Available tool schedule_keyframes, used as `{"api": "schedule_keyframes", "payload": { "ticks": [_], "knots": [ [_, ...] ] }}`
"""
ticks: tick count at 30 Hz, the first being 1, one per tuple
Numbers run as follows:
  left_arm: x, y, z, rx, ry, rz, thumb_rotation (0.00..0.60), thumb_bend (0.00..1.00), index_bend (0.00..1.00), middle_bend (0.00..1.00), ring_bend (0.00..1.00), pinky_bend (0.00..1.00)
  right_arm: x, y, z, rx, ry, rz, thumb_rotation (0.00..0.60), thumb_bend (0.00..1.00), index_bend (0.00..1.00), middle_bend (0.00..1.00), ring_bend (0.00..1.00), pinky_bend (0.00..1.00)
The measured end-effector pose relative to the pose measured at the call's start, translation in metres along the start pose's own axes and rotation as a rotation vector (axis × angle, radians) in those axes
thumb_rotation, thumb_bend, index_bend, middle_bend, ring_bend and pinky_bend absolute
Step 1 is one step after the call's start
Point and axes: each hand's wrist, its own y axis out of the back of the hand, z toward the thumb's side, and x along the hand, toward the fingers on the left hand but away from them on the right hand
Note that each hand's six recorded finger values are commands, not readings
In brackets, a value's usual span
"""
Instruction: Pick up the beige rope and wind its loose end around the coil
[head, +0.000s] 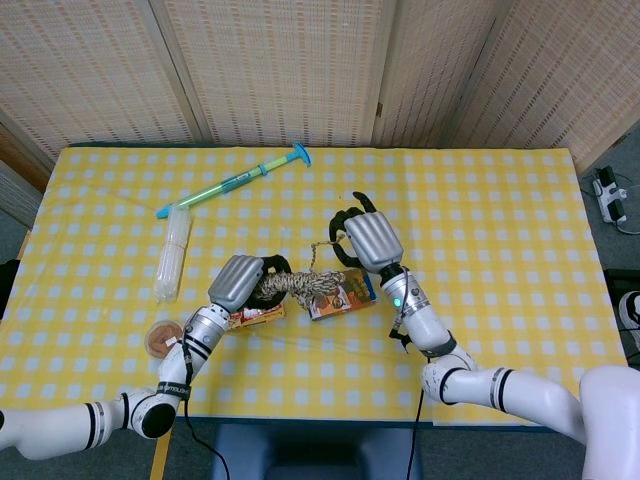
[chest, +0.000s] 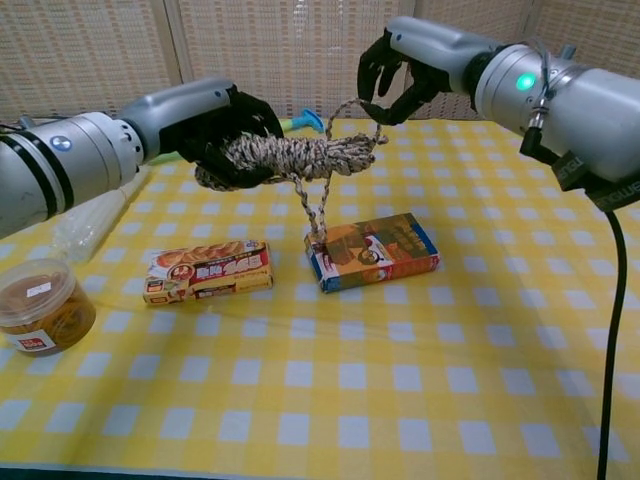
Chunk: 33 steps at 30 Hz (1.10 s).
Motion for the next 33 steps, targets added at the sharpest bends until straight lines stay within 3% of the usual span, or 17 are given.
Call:
{"api": "schedule_keyframes", "payload": {
  "ticks": [11,24,29,33],
  "knots": [
    [0.017,-0.017,0.008,0.006,0.084,-0.03,0.6,0.6,0.68,0.65,0.64,0.72,0.016,0.025,0.045,-0.1,0.084,-0.034,0.6,0.58,0.65,0.45,0.36,0.11],
    [0.033,-0.018,-0.004,-0.111,0.24,0.0,0.6,0.6,0.68,0.65,0.65,0.74,0.047,0.047,0.055,-0.181,0.152,-0.081,0.6,0.6,0.65,0.46,0.4,0.14],
    [0.035,-0.016,-0.016,-0.206,0.31,0.018,0.6,0.6,0.68,0.65,0.65,0.74,0.06,0.048,0.064,-0.187,0.2,-0.065,0.6,0.6,0.65,0.46,0.4,0.14],
    [0.039,-0.012,-0.026,-0.355,0.371,0.036,0.6,0.61,0.68,0.65,0.66,0.75,0.073,0.047,0.068,-0.178,0.232,-0.066,0.6,0.6,0.66,0.47,0.41,0.14]
  ]
}}
